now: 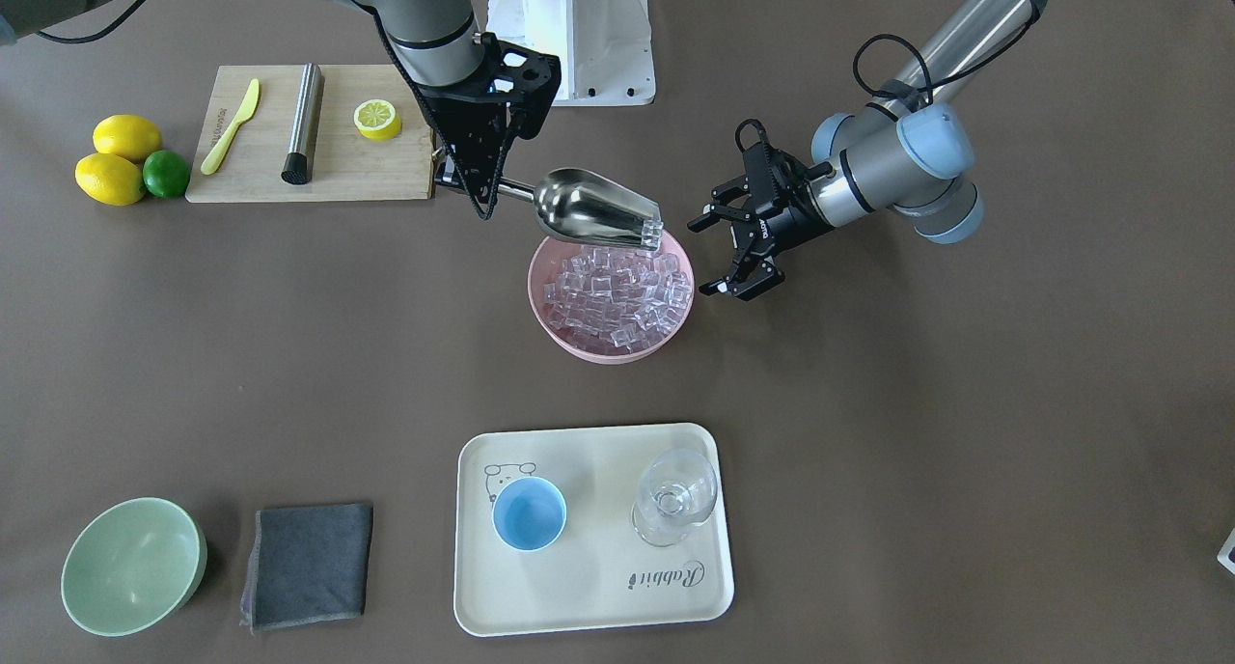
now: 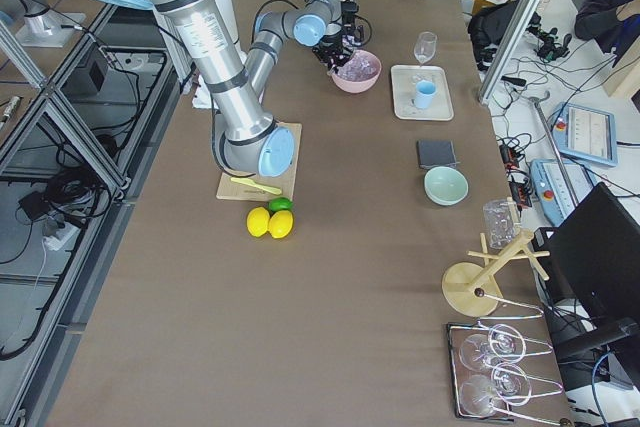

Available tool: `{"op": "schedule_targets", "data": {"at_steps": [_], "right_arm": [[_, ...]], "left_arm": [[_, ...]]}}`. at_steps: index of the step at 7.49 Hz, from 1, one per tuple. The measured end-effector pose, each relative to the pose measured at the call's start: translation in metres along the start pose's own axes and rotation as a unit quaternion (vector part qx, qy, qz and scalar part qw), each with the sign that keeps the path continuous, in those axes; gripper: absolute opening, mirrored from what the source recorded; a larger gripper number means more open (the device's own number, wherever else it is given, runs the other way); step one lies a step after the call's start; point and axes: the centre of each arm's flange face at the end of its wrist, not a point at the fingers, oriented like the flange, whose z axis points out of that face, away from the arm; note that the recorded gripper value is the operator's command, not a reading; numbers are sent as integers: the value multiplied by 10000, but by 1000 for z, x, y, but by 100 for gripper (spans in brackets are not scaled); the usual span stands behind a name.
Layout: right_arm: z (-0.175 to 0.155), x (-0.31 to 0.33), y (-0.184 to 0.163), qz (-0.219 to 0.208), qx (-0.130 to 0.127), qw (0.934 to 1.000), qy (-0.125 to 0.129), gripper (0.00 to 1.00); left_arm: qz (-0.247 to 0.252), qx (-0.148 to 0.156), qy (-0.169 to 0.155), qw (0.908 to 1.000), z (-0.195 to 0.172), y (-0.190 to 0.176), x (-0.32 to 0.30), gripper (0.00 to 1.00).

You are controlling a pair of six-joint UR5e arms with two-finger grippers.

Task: Put ice in cup with scoop
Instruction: 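Drag the scoop through the ice and tilt it up to collect cubes, then lift the loaded scoop out of the bowl while left arm withdraws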

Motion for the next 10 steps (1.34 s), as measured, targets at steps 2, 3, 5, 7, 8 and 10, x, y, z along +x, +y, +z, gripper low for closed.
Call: {"op": "schedule_targets", "data": {"at_steps": [2, 3, 5, 7, 8, 10], "right_arm": [[-16, -3, 2, -196, 644, 9977, 118, 0], [-23, -2, -2, -246, 940, 9949, 254, 0], [-33, -1, -13, -101, 1510, 9874, 452, 0], [-38, -1, -16, 281, 1902, 9804, 419, 0], [-40, -1, -17, 449, 2051, 9769, 389, 0], [-38, 0, -17, 697, 2146, 9735, 375, 0]], "left_arm": [[-5, -8, -3, 10000, -1, 1, 0, 98], [-8, -19, -14, 10000, -3, 2, -2, 98], [-44, -78, -26, 10000, -17, 9, -10, 98], [-126, -186, -68, 9997, -47, 18, -24, 98], [-274, -367, -105, 9989, -70, 19, -28, 98], [-694, -860, -227, 9936, -114, 20, -16, 98]]}}
